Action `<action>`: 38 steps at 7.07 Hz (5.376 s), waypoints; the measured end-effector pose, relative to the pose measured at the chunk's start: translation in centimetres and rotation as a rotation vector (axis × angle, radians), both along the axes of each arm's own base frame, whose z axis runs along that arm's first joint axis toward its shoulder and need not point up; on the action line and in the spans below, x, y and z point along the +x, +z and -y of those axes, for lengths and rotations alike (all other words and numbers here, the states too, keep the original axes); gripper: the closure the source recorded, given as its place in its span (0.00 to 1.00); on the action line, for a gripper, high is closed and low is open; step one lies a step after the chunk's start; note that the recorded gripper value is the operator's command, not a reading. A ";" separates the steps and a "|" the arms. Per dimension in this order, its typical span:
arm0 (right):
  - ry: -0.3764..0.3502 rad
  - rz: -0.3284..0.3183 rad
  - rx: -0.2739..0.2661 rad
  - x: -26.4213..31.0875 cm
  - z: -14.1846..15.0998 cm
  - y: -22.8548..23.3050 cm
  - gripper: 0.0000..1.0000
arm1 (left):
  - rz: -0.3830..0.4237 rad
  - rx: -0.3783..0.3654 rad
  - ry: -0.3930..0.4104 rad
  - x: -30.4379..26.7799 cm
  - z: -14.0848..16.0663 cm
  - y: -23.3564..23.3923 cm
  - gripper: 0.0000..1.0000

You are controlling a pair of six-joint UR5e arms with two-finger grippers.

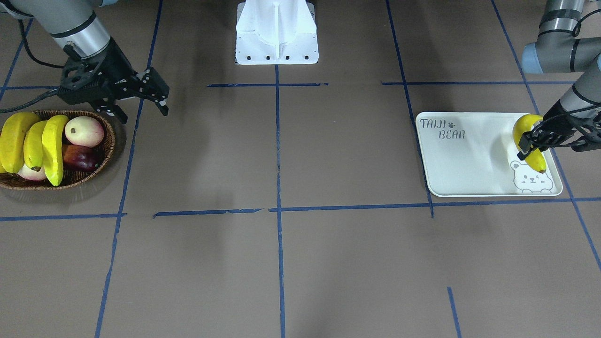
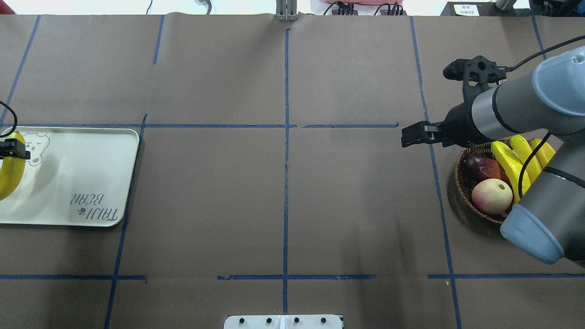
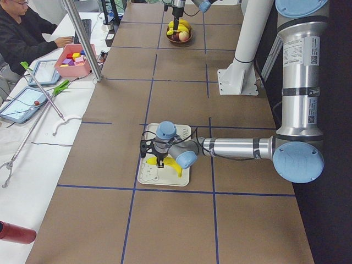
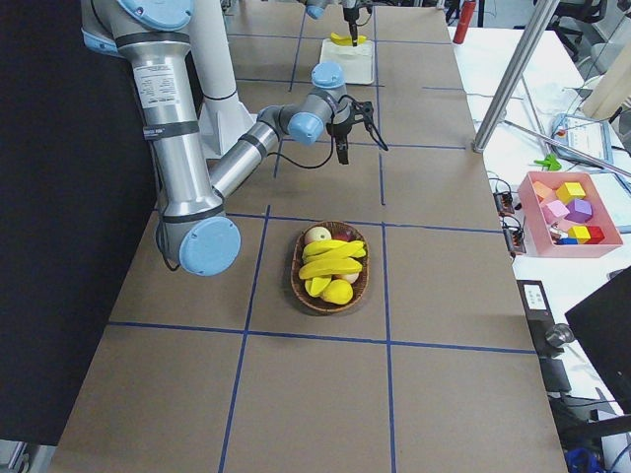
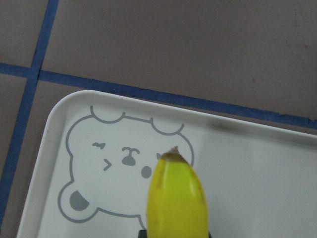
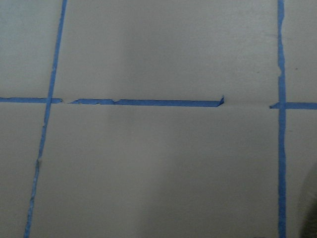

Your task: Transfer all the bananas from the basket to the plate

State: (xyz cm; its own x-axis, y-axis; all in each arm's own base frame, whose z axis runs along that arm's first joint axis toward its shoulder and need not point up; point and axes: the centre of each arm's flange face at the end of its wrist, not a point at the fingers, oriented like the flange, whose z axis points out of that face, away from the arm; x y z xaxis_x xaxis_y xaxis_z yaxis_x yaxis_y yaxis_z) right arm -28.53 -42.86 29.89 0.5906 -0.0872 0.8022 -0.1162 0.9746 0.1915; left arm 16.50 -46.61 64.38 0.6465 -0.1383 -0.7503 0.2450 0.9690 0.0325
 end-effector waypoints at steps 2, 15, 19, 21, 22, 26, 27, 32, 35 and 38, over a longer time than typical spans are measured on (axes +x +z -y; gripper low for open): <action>-0.023 -0.049 0.030 3.5 1.1 3.0 0.00 | 0.002 0.004 0.003 0.2 0.2 0.0 0.00; -0.331 -0.182 -0.055 16.7 -1.4 27.3 0.00 | -0.104 -0.019 0.008 -1.7 1.8 -4.6 0.00; -0.360 -0.195 -0.096 15.7 -1.7 29.6 0.27 | -0.107 -0.011 0.009 -1.7 1.8 -5.0 0.00; -0.375 -0.198 -0.097 15.0 -1.8 29.7 0.82 | -0.108 -0.011 0.009 -1.7 1.8 -5.1 0.00; -0.380 -0.198 -0.094 14.8 -1.9 29.7 0.95 | -0.108 -0.011 0.009 -1.7 1.8 -5.1 0.00; -0.359 -0.191 -0.060 16.3 -2.6 28.0 1.00 | -0.113 -0.007 0.012 -1.6 1.8 -5.4 0.00; -0.321 -0.186 -0.043 18.4 -3.5 26.5 1.00 | -0.114 -0.005 0.012 -1.6 1.8 -5.6 0.00; -0.131 -0.096 0.090 21.5 0.8 14.3 0.99 | -0.171 -0.018 -0.033 -0.7 3.4 -9.2 0.00; -0.046 0.162 -0.091 8.5 3.9 -1.1 0.98 | -0.387 -0.113 -0.146 3.6 7.3 -20.9 0.00; -0.042 0.301 -0.071 -5.4 -1.3 -9.8 0.98 | -0.684 -0.168 -0.118 10.4 5.9 -31.9 0.01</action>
State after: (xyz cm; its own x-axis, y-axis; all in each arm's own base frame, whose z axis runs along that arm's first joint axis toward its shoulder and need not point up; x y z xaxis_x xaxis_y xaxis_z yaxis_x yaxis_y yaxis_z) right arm -33.91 -41.52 20.14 0.3222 -0.0441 0.9456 -0.1173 0.9893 0.0862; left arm 26.89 -52.47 32.52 0.0123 -0.3274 -0.9448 0.2606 0.9133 -0.3131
